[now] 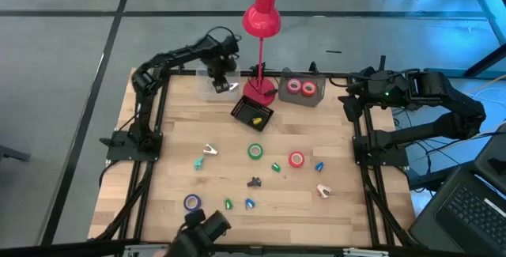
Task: Pick and place Stapler, Stapler remover, tape
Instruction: Put the bottom green stapler into the black bin
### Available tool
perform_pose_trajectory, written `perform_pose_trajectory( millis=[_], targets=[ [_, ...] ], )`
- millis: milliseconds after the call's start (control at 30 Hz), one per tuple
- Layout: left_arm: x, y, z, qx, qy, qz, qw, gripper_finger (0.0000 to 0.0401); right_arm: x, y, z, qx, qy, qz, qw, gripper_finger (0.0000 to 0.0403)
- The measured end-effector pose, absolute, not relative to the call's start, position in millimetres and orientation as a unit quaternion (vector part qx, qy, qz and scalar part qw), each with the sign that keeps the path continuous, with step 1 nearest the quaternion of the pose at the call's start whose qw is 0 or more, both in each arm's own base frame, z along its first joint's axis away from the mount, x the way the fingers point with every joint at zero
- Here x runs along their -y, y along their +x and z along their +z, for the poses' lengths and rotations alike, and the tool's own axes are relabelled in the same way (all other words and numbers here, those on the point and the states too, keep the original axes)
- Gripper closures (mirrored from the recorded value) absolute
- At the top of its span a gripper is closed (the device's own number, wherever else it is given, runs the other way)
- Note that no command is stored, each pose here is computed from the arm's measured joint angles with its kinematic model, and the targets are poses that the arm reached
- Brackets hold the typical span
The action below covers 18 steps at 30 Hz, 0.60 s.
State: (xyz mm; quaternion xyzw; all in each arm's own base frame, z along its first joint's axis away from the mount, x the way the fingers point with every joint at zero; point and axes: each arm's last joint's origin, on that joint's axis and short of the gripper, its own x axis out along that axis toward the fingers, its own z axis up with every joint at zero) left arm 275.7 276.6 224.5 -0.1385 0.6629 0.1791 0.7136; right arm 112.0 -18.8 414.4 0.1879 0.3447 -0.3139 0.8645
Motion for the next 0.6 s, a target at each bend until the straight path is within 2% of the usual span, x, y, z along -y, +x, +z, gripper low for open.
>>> perform_pose_trajectory(
  millis=[133, 300, 467, 600],
  targets=[
    [-255, 261, 282, -0.585, -0.171, 0.187, 0.77, 0.0241, 19, 112, 414, -0.345, 0.186, -0.313, 0.865, 0.0193],
    [-198, 240, 342, -0.498, -0.203, 0.138, 0.832, 0.0247, 19, 112, 414, -0.345, 0.186, -0.313, 0.865, 0.0193],
    [-129, 218, 364, -0.441, -0.236, 0.067, 0.863, 0.0247, 19, 112, 414, -0.346, 0.185, -0.313, 0.865, 0.0193],
    [-77, 207, 357, -0.408, -0.266, 0.023, 0.873, 0.0245, 19, 112, 414, -0.347, 0.18, -0.311, 0.866, 0.0193]
  ],
)
